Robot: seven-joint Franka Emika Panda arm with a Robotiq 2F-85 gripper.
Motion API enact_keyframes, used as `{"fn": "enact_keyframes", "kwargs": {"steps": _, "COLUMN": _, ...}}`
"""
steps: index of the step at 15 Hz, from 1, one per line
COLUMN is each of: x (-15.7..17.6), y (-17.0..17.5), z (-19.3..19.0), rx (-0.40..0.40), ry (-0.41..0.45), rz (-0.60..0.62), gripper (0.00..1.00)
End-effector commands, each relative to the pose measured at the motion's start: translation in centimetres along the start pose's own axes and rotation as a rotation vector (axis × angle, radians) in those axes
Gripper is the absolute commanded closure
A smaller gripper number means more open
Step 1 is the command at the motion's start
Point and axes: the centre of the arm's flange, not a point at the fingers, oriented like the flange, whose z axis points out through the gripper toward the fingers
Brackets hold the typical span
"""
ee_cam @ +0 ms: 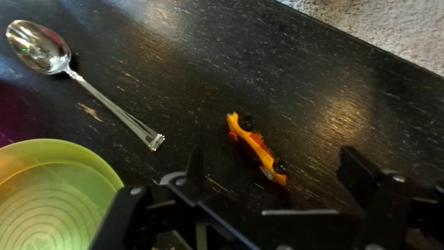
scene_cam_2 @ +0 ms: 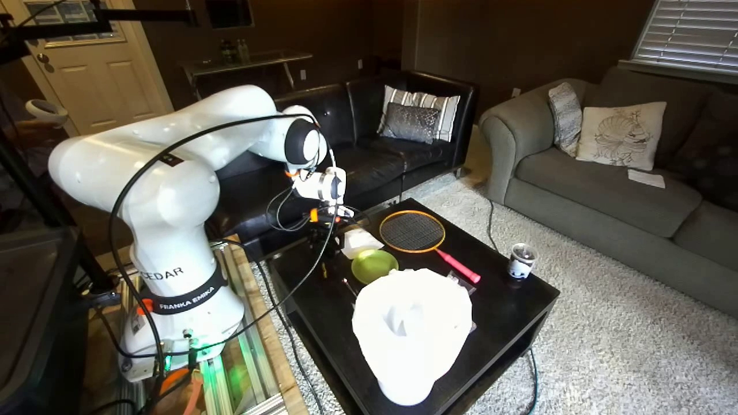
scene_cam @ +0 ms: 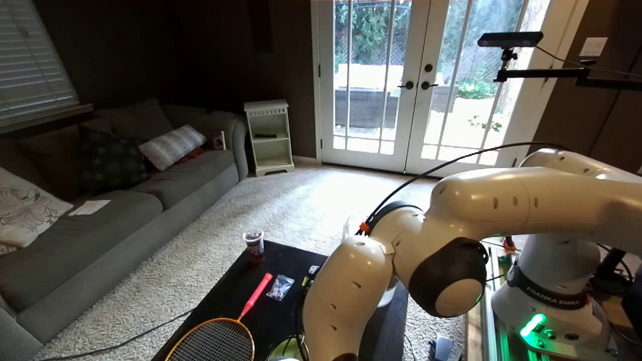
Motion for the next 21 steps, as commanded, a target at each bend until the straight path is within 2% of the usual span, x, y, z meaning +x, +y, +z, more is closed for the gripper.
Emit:
{"fn": "enact_keyframes", "kwargs": {"steps": 1, "x": 2.8, "y": 1.4, "z": 1.6, "rx": 0.157, "ry": 0.033, "rz": 0.112, "gripper": 0.30}}
{"fn": "enact_keyframes", "kwargs": {"steps": 2, "x": 2.6, "y": 2.2, "z": 1.8, "rx": 0.194, "ry": 0.050, "rz": 0.137, "gripper": 0.31}}
{"fn": "enact_keyframes", "kwargs": {"steps": 3, "x": 2.5, "y": 3.0, "z": 1.9, "rx": 0.225, "ry": 0.071, "rz": 0.167, "gripper": 0.36}}
{"fn": "enact_keyframes", "kwargs": {"steps": 9, "x": 2.5, "y": 6.3, "z": 3.4, "rx": 0.403, "ry": 0.253, "rz": 0.350, "gripper": 0.81}}
{"fn": "enact_keyframes", "kwargs": {"steps": 11, "x": 2.1, "y": 6.9, "z": 3.6, "rx": 0.430, "ry": 0.307, "rz": 0.396, "gripper": 0.95}}
{"fn": "enact_keyframes", "kwargs": {"steps": 12, "x": 1.8, "y": 7.2, "z": 3.6, "rx": 0.440, "ry": 0.332, "rz": 0.412, "gripper": 0.99}}
{"fn": "enact_keyframes", "kwargs": {"steps": 15, "x": 0.7, "y": 8.4, "z": 2.8, "rx": 0.444, "ry": 0.394, "rz": 0.449, "gripper": 1.00}}
{"fn": "enact_keyframes", "kwargs": {"steps": 18, "x": 0.1, "y": 9.2, "z": 2.6, "rx": 0.422, "ry": 0.397, "rz": 0.457, "gripper": 1.00}}
{"fn": "enact_keyframes", "kwargs": {"steps": 21, "x": -0.8, "y": 10.3, "z": 2.7, "rx": 0.401, "ry": 0.366, "rz": 0.450, "gripper": 1.00}}
